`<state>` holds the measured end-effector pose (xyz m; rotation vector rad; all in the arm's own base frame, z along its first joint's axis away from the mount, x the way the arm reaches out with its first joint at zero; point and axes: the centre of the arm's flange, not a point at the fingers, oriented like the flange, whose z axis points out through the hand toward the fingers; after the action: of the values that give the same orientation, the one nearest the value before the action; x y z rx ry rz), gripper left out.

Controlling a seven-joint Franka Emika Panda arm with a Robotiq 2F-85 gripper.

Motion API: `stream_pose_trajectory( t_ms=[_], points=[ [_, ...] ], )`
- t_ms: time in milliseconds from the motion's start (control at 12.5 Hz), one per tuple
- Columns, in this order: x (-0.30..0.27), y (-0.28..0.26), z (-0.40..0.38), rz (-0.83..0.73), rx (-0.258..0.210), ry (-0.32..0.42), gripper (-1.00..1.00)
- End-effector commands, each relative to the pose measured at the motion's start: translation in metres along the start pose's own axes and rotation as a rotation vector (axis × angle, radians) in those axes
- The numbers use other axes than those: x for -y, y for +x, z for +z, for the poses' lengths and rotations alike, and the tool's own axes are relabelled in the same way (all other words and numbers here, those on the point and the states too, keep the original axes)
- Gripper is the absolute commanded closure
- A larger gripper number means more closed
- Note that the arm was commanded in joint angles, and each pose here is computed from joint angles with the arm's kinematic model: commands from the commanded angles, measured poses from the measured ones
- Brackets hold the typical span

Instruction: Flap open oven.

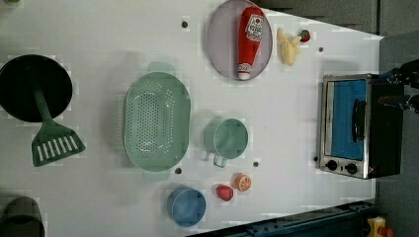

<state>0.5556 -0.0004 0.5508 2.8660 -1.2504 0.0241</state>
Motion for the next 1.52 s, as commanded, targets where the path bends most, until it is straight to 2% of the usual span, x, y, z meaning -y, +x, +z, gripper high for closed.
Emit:
stream_pose_trajectory(
  t_ms=[80, 240, 560, 640, 1120, 1200, 1280, 1520],
  points=[
    [-0.104, -0.041, -0.061, 0.103, 0.029, 0.019, -0.59],
    [-0.104, -0.041, -0.061, 0.103, 0.029, 0.019, -1.00],
    [-0.104, -0.041, -0.061, 0.102, 0.029, 0.019, -1.00],
    [-0.104, -0.041, -0.061, 0.102, 0.029, 0.019, -0.90],
    [-0.107, -0.040, -0.053, 0.105, 0.042, 0.007, 0.55],
    [-0.109, -0.038, -0.048, 0.105, 0.051, 0.001, 0.65],
    [-0.114, -0.036, -0.041, 0.084, 0.063, -0.006, 0.65],
    [-0.135, -0.022, -0.015, -0.140, 0.104, -0.024, 0.65]
  ],
)
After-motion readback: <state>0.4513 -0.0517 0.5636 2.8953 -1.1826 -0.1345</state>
